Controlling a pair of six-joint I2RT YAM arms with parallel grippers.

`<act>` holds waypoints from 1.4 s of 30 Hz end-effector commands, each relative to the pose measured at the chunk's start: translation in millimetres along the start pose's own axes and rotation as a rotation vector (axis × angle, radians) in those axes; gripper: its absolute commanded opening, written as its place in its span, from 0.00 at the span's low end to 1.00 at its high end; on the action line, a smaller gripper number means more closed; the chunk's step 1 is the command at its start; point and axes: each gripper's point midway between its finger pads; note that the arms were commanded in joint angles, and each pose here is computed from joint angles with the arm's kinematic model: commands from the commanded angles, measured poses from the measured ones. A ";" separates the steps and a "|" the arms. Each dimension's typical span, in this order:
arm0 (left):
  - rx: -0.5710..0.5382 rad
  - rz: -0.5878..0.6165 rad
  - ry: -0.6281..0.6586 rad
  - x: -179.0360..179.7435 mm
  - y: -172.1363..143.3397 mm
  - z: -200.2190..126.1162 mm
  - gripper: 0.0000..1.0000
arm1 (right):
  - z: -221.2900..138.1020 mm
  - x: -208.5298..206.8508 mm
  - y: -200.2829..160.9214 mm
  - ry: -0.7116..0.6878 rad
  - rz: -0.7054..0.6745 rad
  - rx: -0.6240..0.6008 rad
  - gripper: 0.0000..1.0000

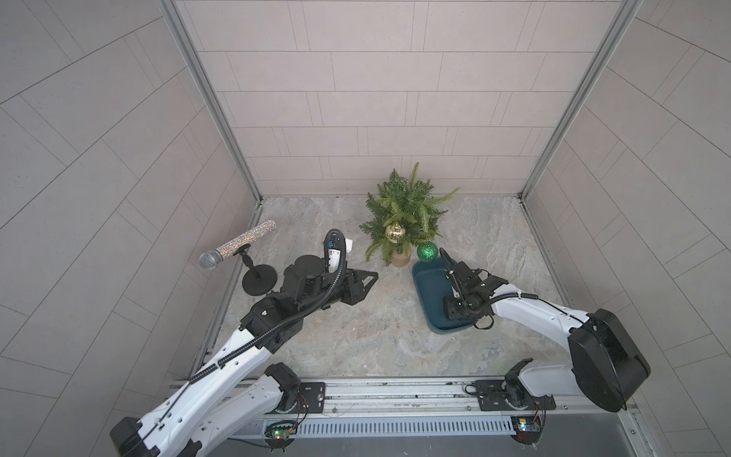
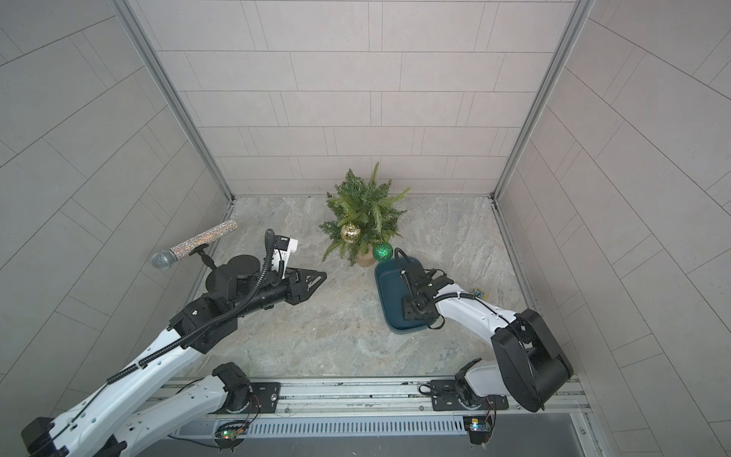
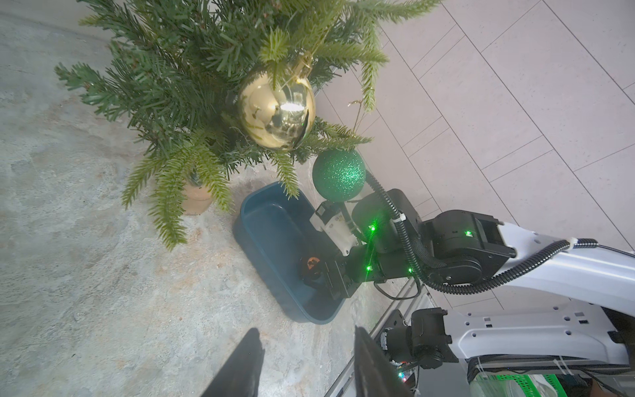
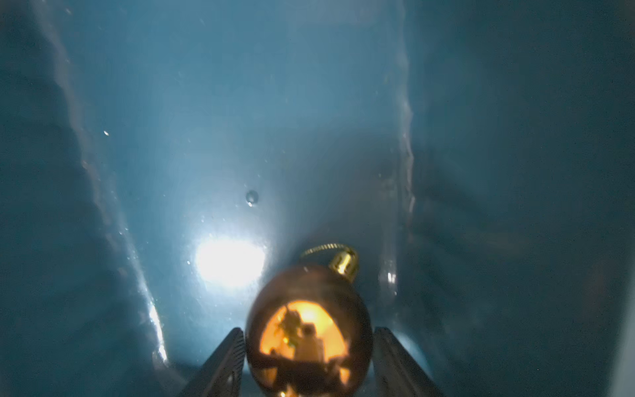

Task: Decorate the small christmas tree with ornaments
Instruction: Pick up an ornament from the container.

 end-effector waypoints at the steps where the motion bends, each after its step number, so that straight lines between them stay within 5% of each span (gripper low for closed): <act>1: 0.010 0.003 0.012 5.1 -4.8 3.2 0.47 | 3.4 -1.8 4.5 -0.020 0.007 -0.024 0.64; 15: 0.018 0.001 0.013 6.6 -6.4 7.9 0.47 | -9.3 6.7 12.0 0.018 -0.019 -0.049 0.48; 26: -0.019 -0.021 -0.062 -10.5 16.9 18.1 0.47 | -162.8 56.9 43.3 0.450 -0.049 -0.348 0.48; 42: -0.093 -0.014 -0.300 -63.3 83.4 45.7 0.39 | -318.1 134.3 47.4 1.049 -0.128 -0.336 0.48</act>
Point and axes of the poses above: each gripper's point midway between its finger pads, its own z axis out along the fingers, its own x axis along the line the jaws close on, y = z × x, and after that the axes turned 10 degrees about z, right-handed
